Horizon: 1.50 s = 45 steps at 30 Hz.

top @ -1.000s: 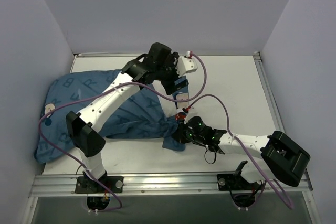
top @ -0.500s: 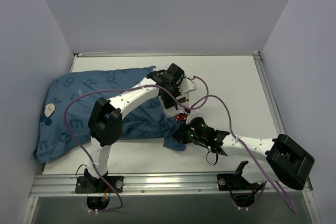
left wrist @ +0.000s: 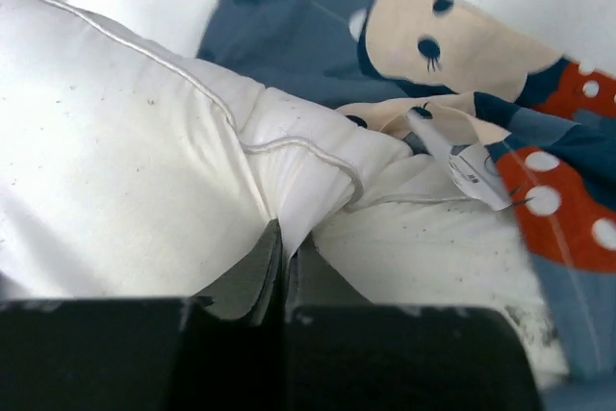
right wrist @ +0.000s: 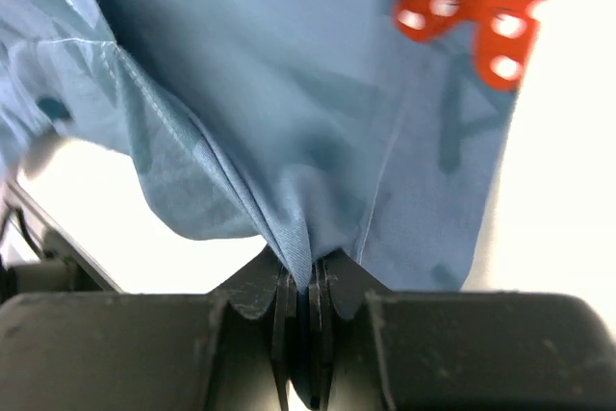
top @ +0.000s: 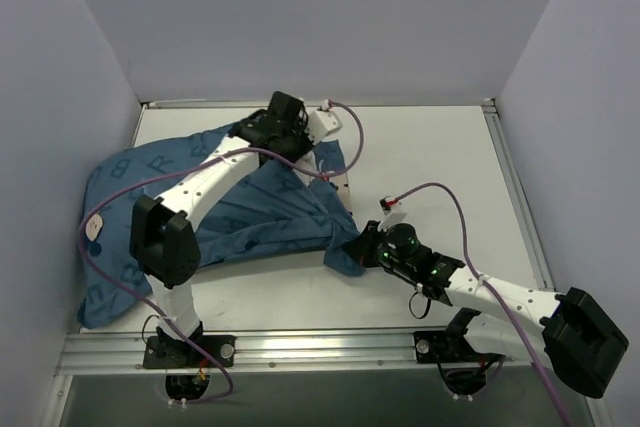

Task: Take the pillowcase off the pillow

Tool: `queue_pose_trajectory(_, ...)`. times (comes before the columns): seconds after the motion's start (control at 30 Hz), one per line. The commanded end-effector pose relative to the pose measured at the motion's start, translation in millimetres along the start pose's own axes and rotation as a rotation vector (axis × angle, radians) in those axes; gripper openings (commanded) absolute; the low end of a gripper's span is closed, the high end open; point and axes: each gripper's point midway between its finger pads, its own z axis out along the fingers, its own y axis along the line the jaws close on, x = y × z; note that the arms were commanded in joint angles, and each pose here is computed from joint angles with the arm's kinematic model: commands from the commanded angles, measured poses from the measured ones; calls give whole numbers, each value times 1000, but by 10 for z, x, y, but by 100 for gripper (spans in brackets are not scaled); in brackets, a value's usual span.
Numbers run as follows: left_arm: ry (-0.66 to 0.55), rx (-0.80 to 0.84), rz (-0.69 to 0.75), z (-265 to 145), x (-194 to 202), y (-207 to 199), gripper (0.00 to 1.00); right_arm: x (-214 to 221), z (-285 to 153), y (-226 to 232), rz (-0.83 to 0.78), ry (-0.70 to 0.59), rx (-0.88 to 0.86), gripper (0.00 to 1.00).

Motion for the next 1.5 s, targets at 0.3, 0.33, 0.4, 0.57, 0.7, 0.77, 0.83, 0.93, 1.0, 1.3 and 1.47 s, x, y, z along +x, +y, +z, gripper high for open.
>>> queue_pose_trajectory(0.3, -388, -240, -271, -1559, -230, 1466, 2, 109, -29, -522, 98, 29, 120, 0)
queue_pose_trajectory(0.33, -418, -232, -300, -1623, -283, 1479, 2, 131, -8, -512, 96, 45, 115, 0)
queue_pose_trajectory(0.4, -485, -262, -327, -1855, -379, 1654, 2, 190, 24, -571, 101, 71, 136, 0)
queue_pose_trajectory(0.57, -474, -474, -406, -2208, 29, 2392, 2, 271, -57, -808, 166, 78, 169, 0)
queue_pose_trajectory(0.7, -470, -511, -413, -2300, 162, 2500, 2, 274, -93, -807, 166, 77, 154, 0)
queue_pose_trajectory(0.77, -480, -506, -416, -2293, 147, 2486, 2, 290, -80, -807, 158, 91, 156, 0)
queue_pose_trajectory(0.83, -497, -494, -434, -2305, 113, 2476, 2, 310, -68, -800, 148, 107, 152, 0)
queue_pose_trajectory(0.93, -555, -407, -450, -2351, -84, 2307, 2, 329, -19, -712, 107, 144, 111, 0)
queue_pose_trajectory(1.0, -586, -340, -431, -2341, -270, 2109, 2, 199, 54, -546, 60, 145, 62, 11)
queue_pose_trajectory(1.3, -550, -58, -347, -1864, -821, 999, 2, -1263, -322, 432, -273, -83, 11, 89)
queue_pose_trajectory(1.47, -514, -11, -334, -1677, -852, 798, 2, -1901, -536, 992, -328, -208, -83, 93)
